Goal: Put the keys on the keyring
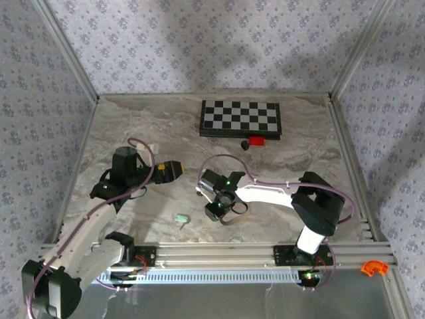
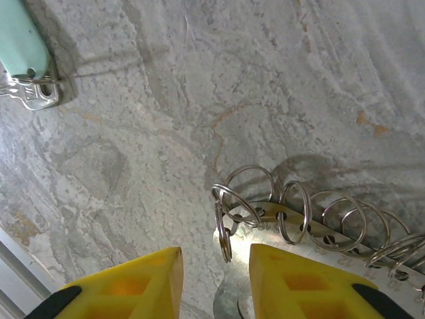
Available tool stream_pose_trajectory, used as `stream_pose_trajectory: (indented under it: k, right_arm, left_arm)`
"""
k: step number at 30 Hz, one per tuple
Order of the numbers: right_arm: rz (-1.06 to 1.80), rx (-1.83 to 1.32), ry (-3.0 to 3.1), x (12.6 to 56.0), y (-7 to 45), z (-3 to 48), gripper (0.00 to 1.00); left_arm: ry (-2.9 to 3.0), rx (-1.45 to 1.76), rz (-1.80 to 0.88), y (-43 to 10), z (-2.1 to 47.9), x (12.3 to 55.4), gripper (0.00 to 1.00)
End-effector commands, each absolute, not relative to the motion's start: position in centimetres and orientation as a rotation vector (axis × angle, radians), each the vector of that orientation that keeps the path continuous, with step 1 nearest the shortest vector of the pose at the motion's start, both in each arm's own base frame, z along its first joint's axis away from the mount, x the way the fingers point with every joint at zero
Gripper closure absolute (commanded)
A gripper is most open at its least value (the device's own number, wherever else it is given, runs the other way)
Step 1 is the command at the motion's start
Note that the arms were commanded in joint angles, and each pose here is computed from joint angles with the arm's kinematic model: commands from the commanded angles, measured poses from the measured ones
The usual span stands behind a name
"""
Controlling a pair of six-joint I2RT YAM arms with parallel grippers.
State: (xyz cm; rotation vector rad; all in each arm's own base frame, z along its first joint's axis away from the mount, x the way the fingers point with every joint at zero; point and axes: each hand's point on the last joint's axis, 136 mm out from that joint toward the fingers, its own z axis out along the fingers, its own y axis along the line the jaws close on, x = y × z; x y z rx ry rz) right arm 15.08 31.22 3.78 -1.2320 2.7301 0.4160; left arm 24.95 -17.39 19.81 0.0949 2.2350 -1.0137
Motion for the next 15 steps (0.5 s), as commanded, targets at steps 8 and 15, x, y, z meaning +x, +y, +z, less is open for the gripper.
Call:
stream_pose_trajectory:
  k: [8,15]
  right_arm:
    - [0.432,-1.259,2.731,15.35,31.74,3.97,0.74]
    - [0.436,-1.260,2.731,15.36,31.82,3.96,0.79]
  left_arm:
    - [2.211,0.125,-1.003,-17.43,20.20,25.03,0.01]
    - [2.207,0.124,-0.997,-17.34,20.28,25.03,0.00]
